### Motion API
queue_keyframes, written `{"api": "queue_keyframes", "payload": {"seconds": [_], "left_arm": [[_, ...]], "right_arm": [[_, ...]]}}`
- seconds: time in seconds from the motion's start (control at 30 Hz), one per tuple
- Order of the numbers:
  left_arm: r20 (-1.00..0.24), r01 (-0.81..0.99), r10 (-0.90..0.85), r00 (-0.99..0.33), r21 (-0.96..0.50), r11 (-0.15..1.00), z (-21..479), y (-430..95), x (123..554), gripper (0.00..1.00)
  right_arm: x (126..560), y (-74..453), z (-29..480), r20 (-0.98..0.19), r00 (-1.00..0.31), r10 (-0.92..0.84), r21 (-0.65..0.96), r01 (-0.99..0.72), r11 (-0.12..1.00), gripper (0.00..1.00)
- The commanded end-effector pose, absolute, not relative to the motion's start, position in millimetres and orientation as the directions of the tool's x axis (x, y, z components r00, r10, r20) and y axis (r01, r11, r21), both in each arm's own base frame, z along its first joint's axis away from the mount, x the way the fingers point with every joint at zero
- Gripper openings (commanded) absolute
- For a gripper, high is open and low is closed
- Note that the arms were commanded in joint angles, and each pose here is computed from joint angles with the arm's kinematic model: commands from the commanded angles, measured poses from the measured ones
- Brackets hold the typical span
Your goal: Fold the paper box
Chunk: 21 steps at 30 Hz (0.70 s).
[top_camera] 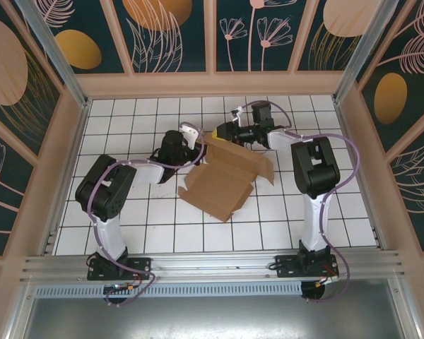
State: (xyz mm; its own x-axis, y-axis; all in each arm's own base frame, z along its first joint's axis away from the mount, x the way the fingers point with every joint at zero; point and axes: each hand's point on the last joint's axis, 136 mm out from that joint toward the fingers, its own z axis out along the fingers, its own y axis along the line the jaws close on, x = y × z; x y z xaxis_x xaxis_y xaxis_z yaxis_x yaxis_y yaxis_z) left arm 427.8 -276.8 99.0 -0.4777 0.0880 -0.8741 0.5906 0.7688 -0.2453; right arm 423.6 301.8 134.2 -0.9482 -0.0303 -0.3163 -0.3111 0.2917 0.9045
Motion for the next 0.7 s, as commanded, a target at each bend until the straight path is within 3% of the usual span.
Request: {"api": "queue_keyframes", "payload": {"seconds": [0.0, 0.23, 0.53, 0.67], "left_arm": [[-0.872, 0.516, 0.128, -0.473, -0.156, 0.842, 103, -249, 427, 0.05], [-0.862, 0.439, 0.178, -0.474, -0.056, 0.897, 100, -217, 415, 0.06], [-0.898, 0.418, 0.114, -0.424, -0.083, 0.905, 91, -216, 401, 0.09], [-0.903, 0.425, 0.113, -0.414, -0.082, 0.901, 93, -218, 402, 0.1]], "right_arm": [[428, 291, 158, -0.398, -0.917, 0.006, 0.878, -0.379, 0.294, 0.74], [429, 292, 154, -0.397, -0.918, -0.005, 0.879, -0.383, 0.284, 0.74], [425, 300, 152, -0.419, -0.907, -0.038, 0.868, -0.413, 0.275, 0.74], [419, 313, 151, -0.44, -0.891, -0.108, 0.848, -0.452, 0.276, 0.79]]}}
